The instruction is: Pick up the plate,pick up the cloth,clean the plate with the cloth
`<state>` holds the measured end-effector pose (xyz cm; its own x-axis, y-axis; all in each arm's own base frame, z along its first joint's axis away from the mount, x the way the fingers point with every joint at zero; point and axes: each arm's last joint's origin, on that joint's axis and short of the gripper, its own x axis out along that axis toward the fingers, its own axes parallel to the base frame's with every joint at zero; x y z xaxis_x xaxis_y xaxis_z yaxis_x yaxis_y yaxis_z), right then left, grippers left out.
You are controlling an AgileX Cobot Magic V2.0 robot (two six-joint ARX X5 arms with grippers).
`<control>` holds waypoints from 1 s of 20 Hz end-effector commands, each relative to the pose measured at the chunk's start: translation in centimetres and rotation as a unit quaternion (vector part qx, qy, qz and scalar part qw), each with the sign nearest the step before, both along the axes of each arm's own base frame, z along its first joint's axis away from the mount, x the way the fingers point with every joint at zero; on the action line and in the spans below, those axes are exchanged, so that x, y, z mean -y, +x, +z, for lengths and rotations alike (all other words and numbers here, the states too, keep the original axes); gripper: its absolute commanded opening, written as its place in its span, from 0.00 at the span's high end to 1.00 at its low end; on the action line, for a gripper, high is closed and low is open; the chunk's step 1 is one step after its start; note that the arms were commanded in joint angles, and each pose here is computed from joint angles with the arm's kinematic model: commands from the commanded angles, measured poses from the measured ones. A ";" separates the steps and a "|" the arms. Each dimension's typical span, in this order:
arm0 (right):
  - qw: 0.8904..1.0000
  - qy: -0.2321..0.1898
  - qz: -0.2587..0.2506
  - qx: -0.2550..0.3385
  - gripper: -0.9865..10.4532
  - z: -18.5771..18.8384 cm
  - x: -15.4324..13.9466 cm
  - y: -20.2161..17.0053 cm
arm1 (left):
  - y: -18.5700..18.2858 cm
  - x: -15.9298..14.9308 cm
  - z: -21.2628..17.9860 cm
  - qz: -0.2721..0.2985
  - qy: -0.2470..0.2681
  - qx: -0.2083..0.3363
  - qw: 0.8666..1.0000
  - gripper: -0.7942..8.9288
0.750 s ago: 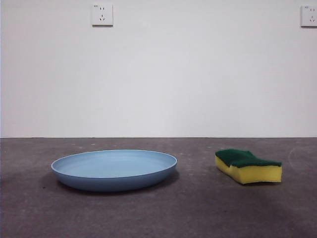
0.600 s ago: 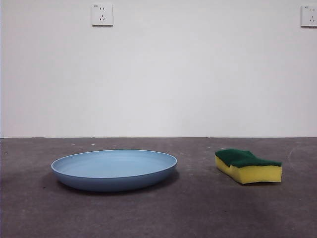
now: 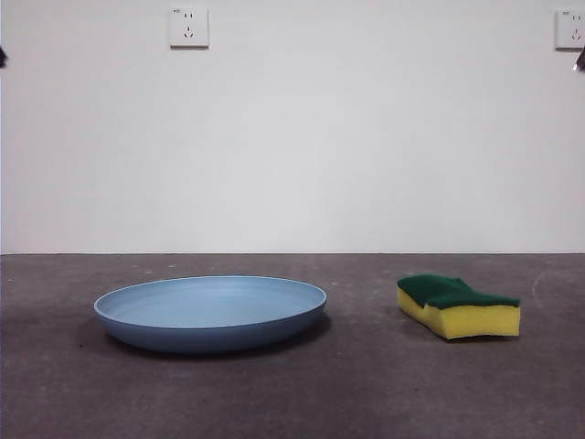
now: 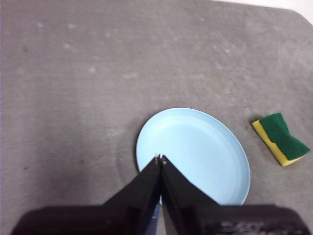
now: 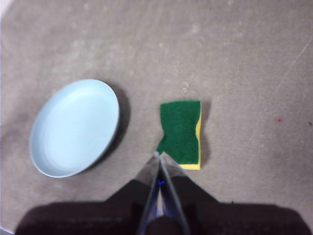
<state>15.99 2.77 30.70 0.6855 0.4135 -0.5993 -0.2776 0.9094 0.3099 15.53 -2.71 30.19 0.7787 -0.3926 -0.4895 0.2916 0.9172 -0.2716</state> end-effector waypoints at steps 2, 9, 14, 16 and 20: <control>1.000 -0.021 0.019 -0.009 0.75 -0.5 -0.1 0.8 | 1.2 0.3 -0.4 -0.023 -0.009 -0.005 1.000 0.87; 0.999 -0.023 0.018 -0.020 0.43 -0.9 -0.2 1.2 | 4.6 1.2 -3.0 -0.043 -0.028 -0.081 0.995 0.53; 0.999 -0.020 0.016 -0.022 0.44 -0.9 -0.2 1.2 | 8.4 3.5 -5.6 -0.075 -0.003 -0.155 0.985 0.53; 0.999 -0.021 0.016 -0.026 0.44 -0.9 -0.2 1.2 | 10.2 4.4 -6.4 -0.074 0.033 -0.179 0.981 0.53; 0.999 -0.022 0.016 -0.034 0.44 -1.0 -0.2 1.0 | 13.5 5.6 -8.3 -0.062 0.099 -0.216 0.969 0.53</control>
